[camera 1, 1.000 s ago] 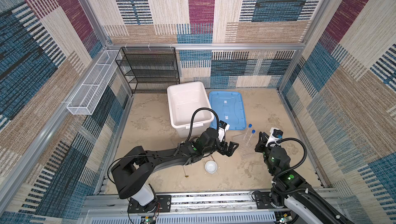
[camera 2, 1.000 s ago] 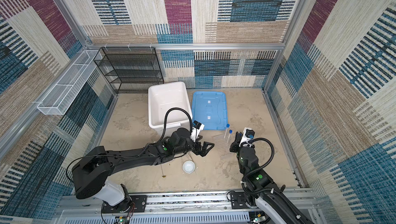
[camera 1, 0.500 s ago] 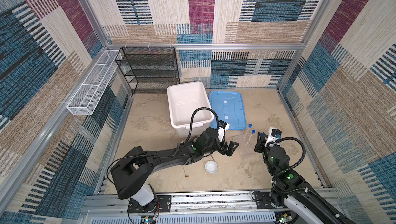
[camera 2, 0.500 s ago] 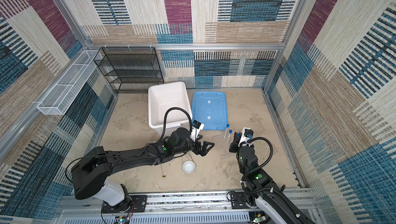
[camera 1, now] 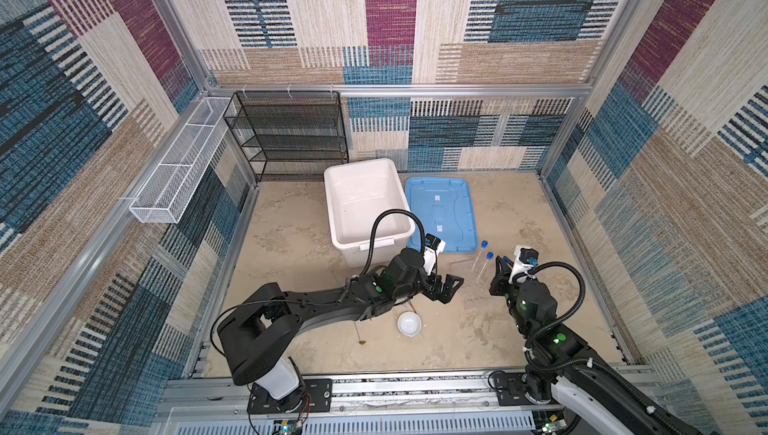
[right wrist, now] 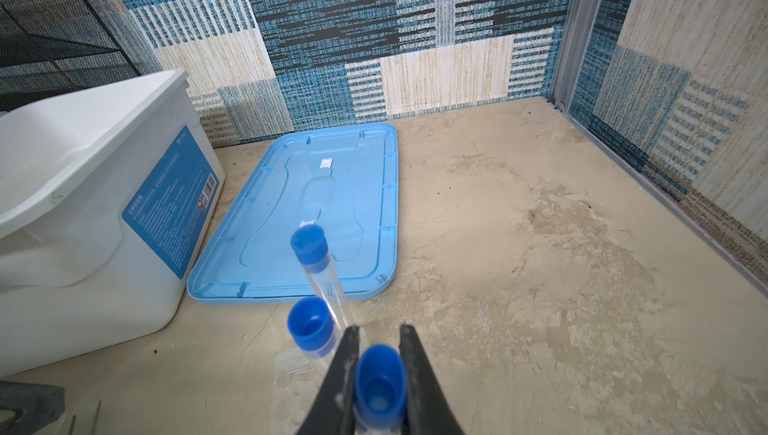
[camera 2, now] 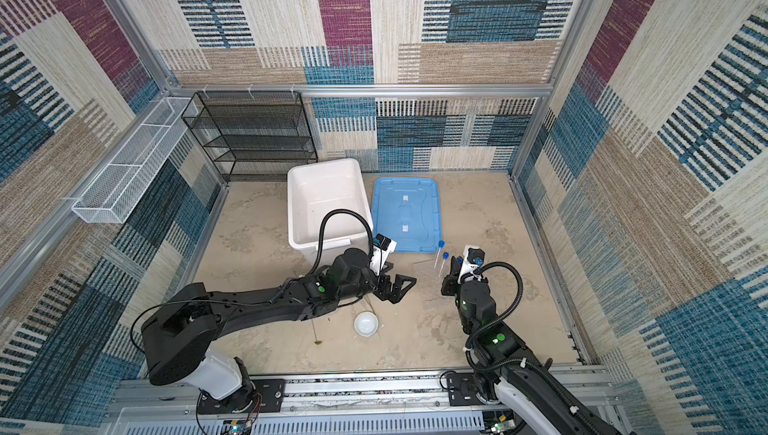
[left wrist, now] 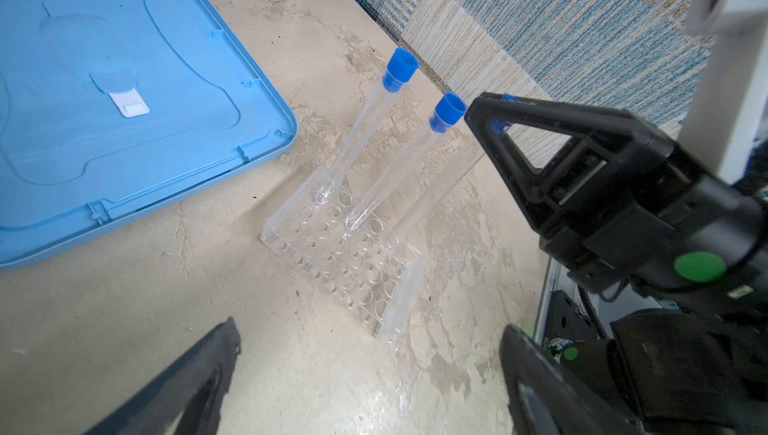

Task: Organize the chemistry lab equipment
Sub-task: 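Lower the tube into the clear rack and open the right gripper, then move the left gripper to the white bin while the right nears the lid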

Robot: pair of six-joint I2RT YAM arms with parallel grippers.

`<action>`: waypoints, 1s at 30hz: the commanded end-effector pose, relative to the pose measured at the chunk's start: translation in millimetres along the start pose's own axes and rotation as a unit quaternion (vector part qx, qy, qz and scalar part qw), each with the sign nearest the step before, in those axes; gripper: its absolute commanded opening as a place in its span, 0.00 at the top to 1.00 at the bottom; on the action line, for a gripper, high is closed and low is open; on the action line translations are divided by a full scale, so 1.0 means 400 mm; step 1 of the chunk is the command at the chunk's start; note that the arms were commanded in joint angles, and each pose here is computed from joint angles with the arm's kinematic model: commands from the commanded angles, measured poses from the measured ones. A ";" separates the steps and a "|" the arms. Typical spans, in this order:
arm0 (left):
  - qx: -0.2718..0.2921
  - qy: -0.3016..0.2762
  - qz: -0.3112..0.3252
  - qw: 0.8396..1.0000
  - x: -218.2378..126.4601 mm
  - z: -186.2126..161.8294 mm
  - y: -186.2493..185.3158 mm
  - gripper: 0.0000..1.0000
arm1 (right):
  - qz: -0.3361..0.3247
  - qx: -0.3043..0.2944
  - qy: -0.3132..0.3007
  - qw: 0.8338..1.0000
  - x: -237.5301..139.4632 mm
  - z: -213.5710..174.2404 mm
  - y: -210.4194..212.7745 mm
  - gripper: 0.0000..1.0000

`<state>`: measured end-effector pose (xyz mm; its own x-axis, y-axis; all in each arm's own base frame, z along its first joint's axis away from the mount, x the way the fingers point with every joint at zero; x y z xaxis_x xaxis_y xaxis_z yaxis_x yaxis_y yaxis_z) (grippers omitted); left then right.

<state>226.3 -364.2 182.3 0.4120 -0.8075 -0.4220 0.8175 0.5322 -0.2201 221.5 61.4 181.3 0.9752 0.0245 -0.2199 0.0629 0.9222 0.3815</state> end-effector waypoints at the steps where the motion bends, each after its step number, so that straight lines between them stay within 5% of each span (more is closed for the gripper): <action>1: -0.003 -0.011 0.004 1.000 0.000 0.009 0.003 0.01 | 0.012 0.005 -0.012 1.000 0.000 0.018 0.014 0.82; 11: -0.006 -0.008 0.003 1.000 0.009 0.002 0.005 0.01 | 0.016 -0.014 -0.002 1.000 0.012 0.015 0.032 0.80; 22: -0.004 -0.007 0.006 1.000 0.005 0.000 0.008 0.01 | 0.022 0.003 -0.016 1.000 -0.008 0.038 0.033 0.61; 30: -0.006 -0.036 0.020 0.999 -0.061 0.082 0.007 0.01 | 0.028 0.069 -0.071 0.995 -0.053 0.174 0.067 0.12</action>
<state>228.8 -356.2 200.5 0.4436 -0.8043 -0.3954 0.8067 0.5505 -0.2148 219.1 62.8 240.0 0.9934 0.0358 -0.1091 0.0190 0.8856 0.4640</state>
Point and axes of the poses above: each gripper's point midway between its finger pads, its own x axis out along the fingers, its own y axis along the line the jaws close on, z = x × y, the point moved 5 cm from there along -x, back along the fingers, and after that the axes turned 14 degrees about x, right-handed, at the moved point
